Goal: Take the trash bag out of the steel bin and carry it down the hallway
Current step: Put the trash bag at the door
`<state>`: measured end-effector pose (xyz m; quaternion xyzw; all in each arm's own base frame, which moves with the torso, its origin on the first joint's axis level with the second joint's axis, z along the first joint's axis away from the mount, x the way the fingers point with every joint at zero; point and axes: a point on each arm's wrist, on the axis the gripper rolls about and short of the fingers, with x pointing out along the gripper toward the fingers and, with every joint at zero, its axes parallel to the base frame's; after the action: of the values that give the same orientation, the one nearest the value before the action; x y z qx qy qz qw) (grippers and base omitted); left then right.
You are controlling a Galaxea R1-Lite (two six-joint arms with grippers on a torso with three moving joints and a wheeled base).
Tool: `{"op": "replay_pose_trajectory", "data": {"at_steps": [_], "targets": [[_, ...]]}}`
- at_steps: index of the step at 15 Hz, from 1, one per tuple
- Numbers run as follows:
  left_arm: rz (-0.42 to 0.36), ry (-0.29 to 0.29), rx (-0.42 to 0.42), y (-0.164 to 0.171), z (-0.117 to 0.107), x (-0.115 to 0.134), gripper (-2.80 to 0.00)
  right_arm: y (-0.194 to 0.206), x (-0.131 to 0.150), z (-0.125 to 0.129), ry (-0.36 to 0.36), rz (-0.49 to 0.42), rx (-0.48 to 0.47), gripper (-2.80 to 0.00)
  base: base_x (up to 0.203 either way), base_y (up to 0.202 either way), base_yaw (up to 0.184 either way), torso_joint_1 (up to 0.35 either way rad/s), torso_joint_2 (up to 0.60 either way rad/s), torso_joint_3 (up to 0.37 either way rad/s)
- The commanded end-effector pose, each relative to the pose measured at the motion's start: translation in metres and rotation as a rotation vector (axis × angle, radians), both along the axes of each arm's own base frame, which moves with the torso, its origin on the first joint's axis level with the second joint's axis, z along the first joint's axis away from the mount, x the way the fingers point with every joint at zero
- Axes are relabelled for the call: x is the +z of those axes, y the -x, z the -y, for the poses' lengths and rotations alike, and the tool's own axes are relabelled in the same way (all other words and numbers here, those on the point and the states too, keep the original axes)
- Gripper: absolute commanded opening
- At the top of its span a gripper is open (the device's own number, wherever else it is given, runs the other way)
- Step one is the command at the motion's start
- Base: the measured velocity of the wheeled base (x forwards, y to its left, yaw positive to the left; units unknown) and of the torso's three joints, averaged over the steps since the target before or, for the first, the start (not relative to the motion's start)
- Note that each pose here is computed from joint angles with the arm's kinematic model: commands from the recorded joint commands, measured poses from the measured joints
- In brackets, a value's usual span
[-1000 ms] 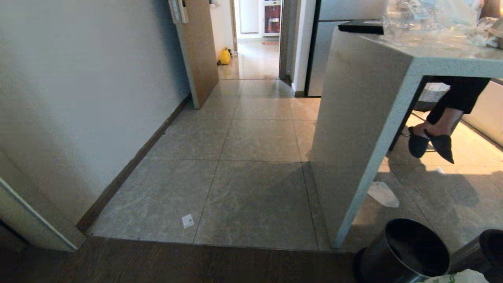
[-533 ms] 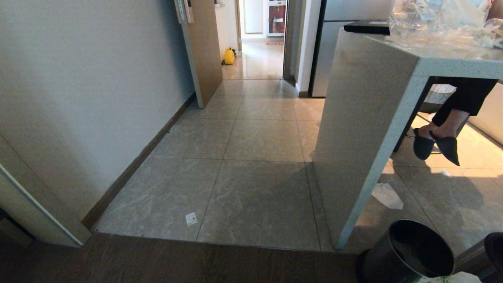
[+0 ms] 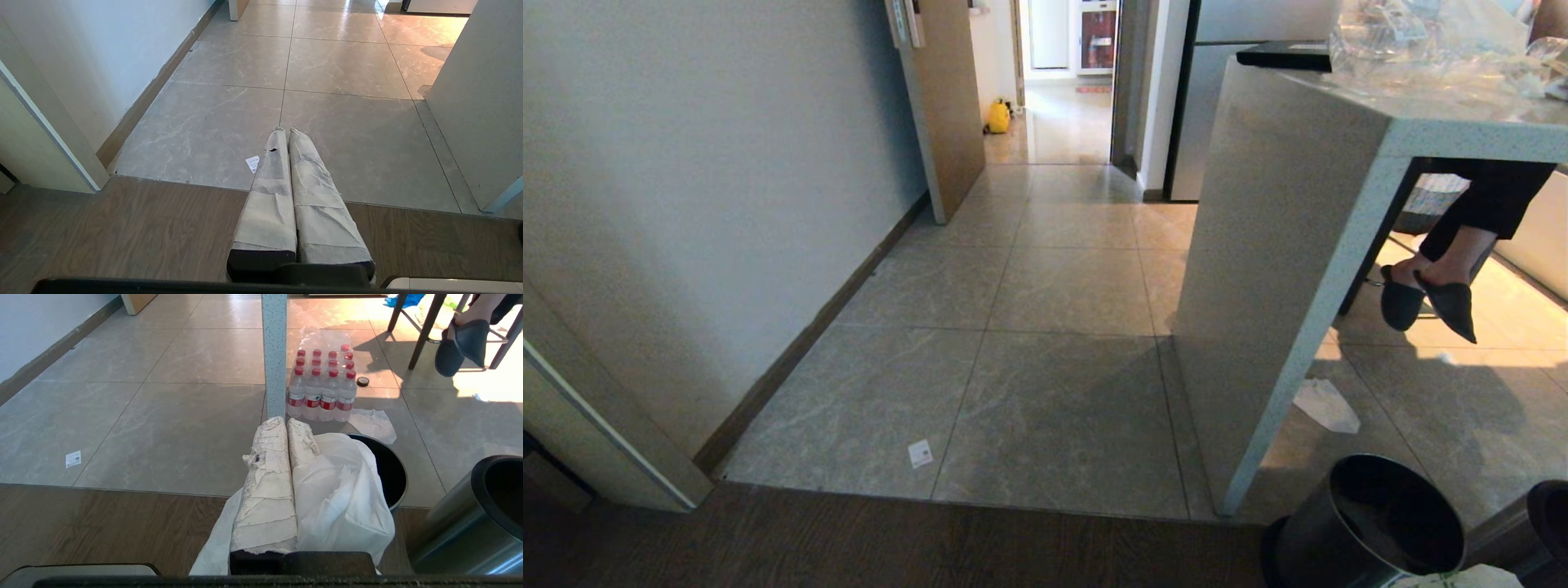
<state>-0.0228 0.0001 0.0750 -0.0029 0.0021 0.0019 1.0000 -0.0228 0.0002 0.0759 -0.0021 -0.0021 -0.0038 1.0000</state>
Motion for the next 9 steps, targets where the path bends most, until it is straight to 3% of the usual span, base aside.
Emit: {"op": "replay_pose_trajectory", "data": {"at_steps": [1, 9], "targets": [[0.0, 0.0, 0.001, 0.0, 0.0, 0.0, -2.8, 0.0, 0.0, 0.0, 0.0, 0.0, 0.0, -2.8, 0.0, 0.0, 0.0, 0.0, 0.0, 0.0], [0.0, 0.002, 0.001, 0.0, 0.0, 0.0, -2.8, 0.0, 0.0, 0.0, 0.0, 0.0, 0.0, -2.8, 0.0, 0.009, -0.001, 0.0, 0.0, 0.001]]}}
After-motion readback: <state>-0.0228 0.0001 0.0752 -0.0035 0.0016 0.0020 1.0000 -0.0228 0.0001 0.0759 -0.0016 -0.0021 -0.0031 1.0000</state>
